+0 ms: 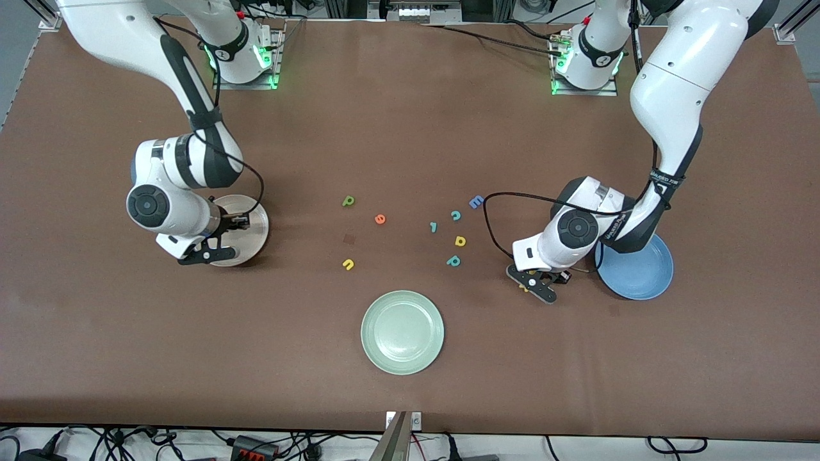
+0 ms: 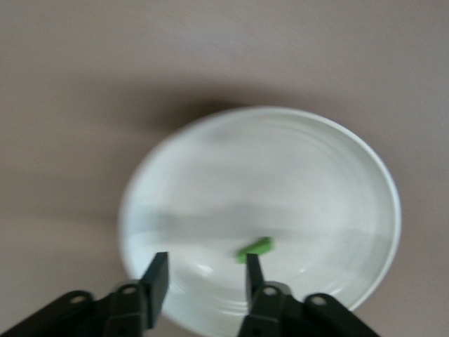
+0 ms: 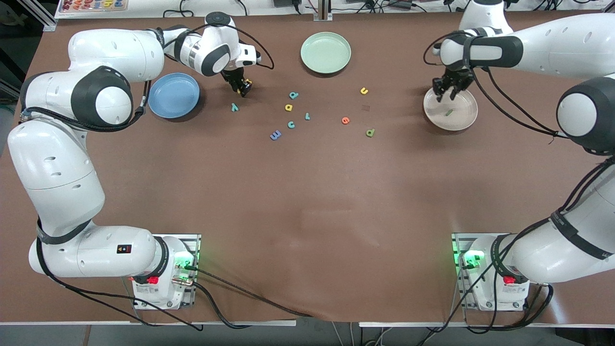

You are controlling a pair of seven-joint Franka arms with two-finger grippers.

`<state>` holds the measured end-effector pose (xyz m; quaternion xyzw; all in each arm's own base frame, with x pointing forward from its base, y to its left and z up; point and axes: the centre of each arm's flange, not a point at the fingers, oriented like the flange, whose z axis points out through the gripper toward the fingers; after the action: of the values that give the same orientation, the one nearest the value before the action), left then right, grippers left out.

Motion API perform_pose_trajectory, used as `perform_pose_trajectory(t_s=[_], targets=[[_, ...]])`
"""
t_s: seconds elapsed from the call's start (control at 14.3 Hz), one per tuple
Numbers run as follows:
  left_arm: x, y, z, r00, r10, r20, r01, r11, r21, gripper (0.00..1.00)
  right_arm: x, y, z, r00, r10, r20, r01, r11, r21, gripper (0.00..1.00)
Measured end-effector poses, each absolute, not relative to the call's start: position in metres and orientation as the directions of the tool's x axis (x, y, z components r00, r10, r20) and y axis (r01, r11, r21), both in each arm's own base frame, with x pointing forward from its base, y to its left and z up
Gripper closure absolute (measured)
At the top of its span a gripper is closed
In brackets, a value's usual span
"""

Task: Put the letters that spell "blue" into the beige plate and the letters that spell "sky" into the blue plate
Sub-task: 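Place the green l in the beige plate while the left gripper grasps s, then drop the yellow s in the blue plate while the right gripper grasps green d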

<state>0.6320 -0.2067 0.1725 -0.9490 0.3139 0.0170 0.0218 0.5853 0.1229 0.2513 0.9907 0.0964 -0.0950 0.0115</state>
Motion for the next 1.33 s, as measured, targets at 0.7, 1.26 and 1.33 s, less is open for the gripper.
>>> perform_pose_trajectory(t_s=[0.7, 1.26, 1.33], targets=[[0.636, -0.199, 0.175, 0.810, -0.585, -0.040, -0.586, -0.810, -0.033, 0.78, 0.504, 0.340, 0.225, 0.984, 0.121, -0.134, 0.124, -0.992, 0.012, 0.00], [0.646, -0.163, 0.213, 0.839, -0.535, -0.101, -0.542, -0.837, -0.072, 0.78, 0.485, 0.367, 0.191, 0.947, -0.308, -0.095, -0.303, -0.951, 0.061, 0.00], [0.646, -0.149, 0.224, 0.847, -0.514, -0.136, -0.526, -0.846, -0.084, 0.78, 0.483, 0.368, 0.186, 0.940, -0.329, -0.094, -0.324, -0.944, 0.065, 0.00]])
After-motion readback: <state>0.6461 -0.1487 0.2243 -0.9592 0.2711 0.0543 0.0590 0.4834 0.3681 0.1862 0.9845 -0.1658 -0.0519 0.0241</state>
